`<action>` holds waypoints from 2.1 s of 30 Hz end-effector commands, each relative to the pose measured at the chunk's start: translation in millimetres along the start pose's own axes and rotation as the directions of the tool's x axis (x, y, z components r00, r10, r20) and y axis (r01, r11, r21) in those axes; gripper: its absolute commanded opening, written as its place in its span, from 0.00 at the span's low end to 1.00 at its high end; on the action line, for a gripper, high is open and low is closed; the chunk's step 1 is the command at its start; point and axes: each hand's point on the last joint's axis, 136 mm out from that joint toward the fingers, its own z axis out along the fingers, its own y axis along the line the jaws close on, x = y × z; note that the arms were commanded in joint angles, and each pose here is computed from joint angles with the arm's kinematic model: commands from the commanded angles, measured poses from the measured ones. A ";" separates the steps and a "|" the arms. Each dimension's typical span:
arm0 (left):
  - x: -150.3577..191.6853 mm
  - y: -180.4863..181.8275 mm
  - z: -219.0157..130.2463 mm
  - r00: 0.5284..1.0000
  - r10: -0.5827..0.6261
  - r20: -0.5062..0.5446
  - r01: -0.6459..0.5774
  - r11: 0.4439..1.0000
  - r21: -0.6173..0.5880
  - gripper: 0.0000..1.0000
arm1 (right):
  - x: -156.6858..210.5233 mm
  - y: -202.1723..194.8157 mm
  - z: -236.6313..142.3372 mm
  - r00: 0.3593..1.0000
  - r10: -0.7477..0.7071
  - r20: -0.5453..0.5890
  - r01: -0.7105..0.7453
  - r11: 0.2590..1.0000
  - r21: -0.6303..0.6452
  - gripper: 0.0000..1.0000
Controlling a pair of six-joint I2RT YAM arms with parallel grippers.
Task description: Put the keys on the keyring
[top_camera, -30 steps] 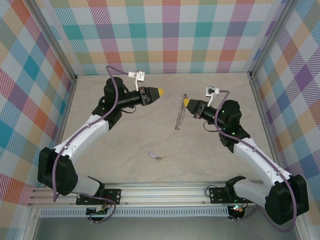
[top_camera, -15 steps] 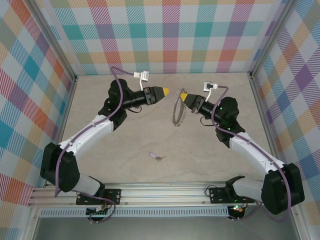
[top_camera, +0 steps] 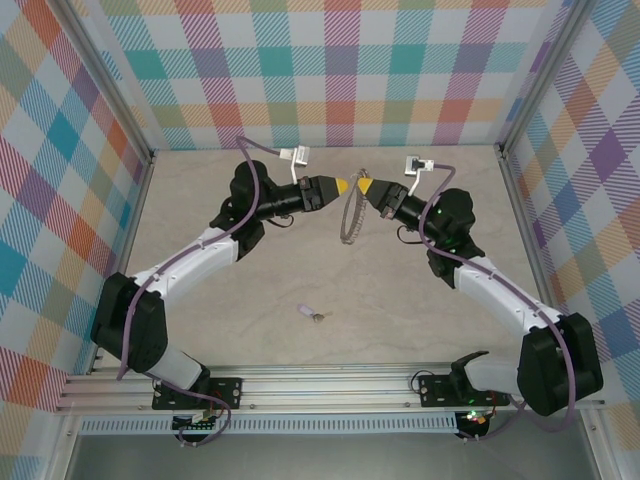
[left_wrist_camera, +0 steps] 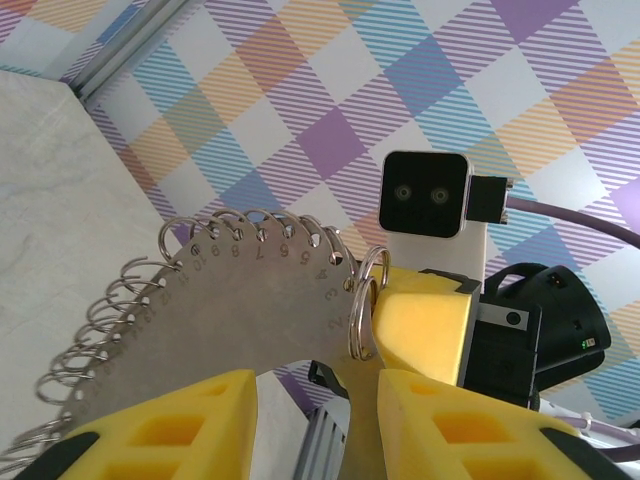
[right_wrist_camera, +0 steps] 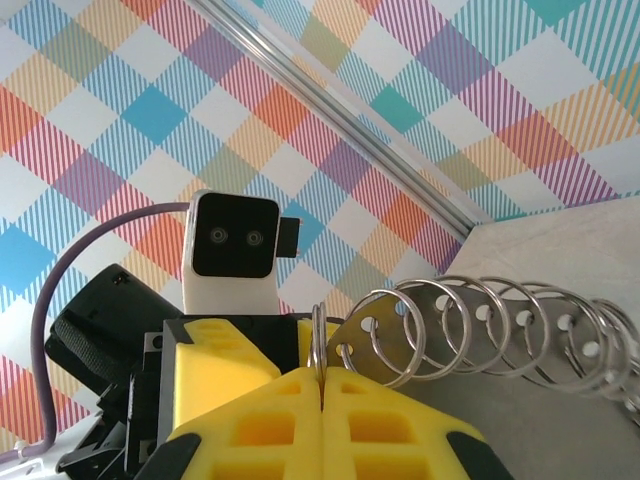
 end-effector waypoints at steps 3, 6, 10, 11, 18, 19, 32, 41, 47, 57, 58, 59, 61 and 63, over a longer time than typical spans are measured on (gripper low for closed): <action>-13.0 -24.9 3.1 0.997 0.058 0.043 -0.060 0.996 0.064 0.36 | -19.3 30.4 2.6 0.998 -0.056 0.042 0.059 0.994 -0.094 0.00; -14.0 -27.6 3.6 0.997 0.063 0.047 -0.066 0.995 0.070 0.36 | -19.1 29.0 3.3 0.998 -0.050 0.041 0.054 0.994 -0.094 0.00; -14.9 -29.1 5.0 0.997 0.066 0.049 -0.070 0.995 0.074 0.34 | -18.9 27.9 4.1 0.998 -0.045 0.041 0.049 0.994 -0.095 0.00; -14.8 -28.8 5.2 0.997 0.066 0.049 -0.070 0.995 0.074 0.33 | -18.9 27.7 4.3 0.998 -0.046 0.041 0.050 0.994 -0.094 0.00; -15.5 -28.2 8.6 0.997 0.066 0.045 -0.070 0.995 0.077 0.31 | -17.3 25.1 5.8 0.999 -0.038 0.035 0.041 0.995 -0.093 0.00; -15.8 -28.3 8.7 0.997 0.068 0.046 -0.072 0.994 0.077 0.31 | -17.6 24.9 5.7 0.999 -0.038 0.036 0.042 0.995 -0.093 0.00; -14.2 -26.6 13.9 0.997 0.066 0.039 -0.069 0.994 0.080 0.21 | -16.3 23.0 6.5 0.999 -0.039 0.032 0.042 0.995 -0.092 0.00; -17.0 -27.8 15.2 0.996 0.076 0.048 -0.080 0.993 0.082 0.15 | -13.4 19.8 6.6 0.999 -0.032 0.024 0.034 0.996 -0.087 0.00; -17.7 -27.5 16.1 0.995 0.084 0.051 -0.087 0.993 0.082 0.00 | -13.4 18.6 6.1 0.999 -0.028 0.025 0.030 0.996 -0.080 0.00; -6.6 -26.6 12.1 0.972 0.226 -0.057 -0.226 0.974 0.009 0.00 | -45.4 -7.8 -35.0 0.992 -0.002 0.128 -0.017 0.989 0.147 0.46; -4.7 -27.3 11.0 0.964 0.252 -0.080 -0.253 0.968 0.003 0.00 | -47.9 -5.3 -38.9 0.992 -0.012 0.125 -0.008 0.987 0.159 0.46; -3.0 -27.9 10.6 0.955 0.278 -0.101 -0.279 0.960 0.000 0.00 | -49.5 -3.4 -41.8 0.993 -0.020 0.119 0.000 0.986 0.166 0.46; 2.5 -28.7 9.2 0.928 0.338 -0.157 -0.342 0.940 0.004 0.00 | -50.7 4.1 -43.5 0.995 -0.038 0.090 0.023 0.987 0.159 0.46; 5.3 -30.8 8.1 0.899 0.392 -0.196 -0.397 0.918 0.014 0.00 | -48.9 15.2 -41.0 0.998 -0.055 0.041 0.050 0.991 0.124 0.46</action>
